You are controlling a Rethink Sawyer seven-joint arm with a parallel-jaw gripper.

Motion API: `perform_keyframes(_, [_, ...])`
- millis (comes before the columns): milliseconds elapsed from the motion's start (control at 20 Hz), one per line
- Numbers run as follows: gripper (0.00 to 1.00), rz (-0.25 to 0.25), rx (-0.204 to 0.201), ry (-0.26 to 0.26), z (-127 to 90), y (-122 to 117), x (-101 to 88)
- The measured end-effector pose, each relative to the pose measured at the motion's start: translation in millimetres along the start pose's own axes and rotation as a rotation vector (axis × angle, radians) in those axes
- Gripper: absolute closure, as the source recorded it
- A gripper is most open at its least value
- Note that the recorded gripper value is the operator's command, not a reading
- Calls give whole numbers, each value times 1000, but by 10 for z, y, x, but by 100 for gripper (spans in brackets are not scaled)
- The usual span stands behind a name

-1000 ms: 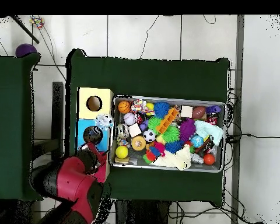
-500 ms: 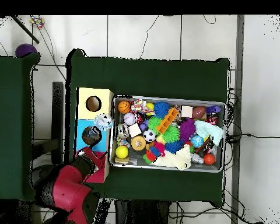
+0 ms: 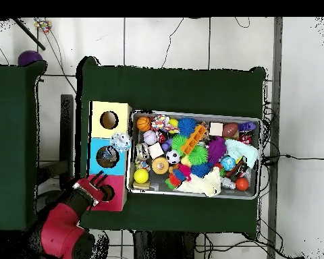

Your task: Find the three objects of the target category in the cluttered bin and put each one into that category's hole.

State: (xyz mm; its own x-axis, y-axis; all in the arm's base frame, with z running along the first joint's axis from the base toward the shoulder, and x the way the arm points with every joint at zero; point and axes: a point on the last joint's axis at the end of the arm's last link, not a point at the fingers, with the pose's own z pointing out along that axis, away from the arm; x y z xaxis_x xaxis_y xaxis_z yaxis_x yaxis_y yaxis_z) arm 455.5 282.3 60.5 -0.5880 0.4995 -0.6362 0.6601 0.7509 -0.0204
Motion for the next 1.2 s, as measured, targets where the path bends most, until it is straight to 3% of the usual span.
perform_keyframes(200, [100,-21,-27,-12,-79,9,121])
perform_keyframes(450, [100,-37,-85,-50,-6,-115,84])
perform_keyframes(600, [100,-114,-156,-129,196,-393,-61])
perform_keyframes(700, [100,-164,-178,-166,314,-614,-147])
perform_keyframes(800, [100,-208,-163,-184,424,-966,-205])
perform_keyframes(900, [100,-220,-146,-175,458,-1115,-206])
perform_keyframes(1000, [100,-266,-79,-120,541,-1641,-181])
perform_keyframes(1200, [100,-331,-34,-55,548,-2229,-88])
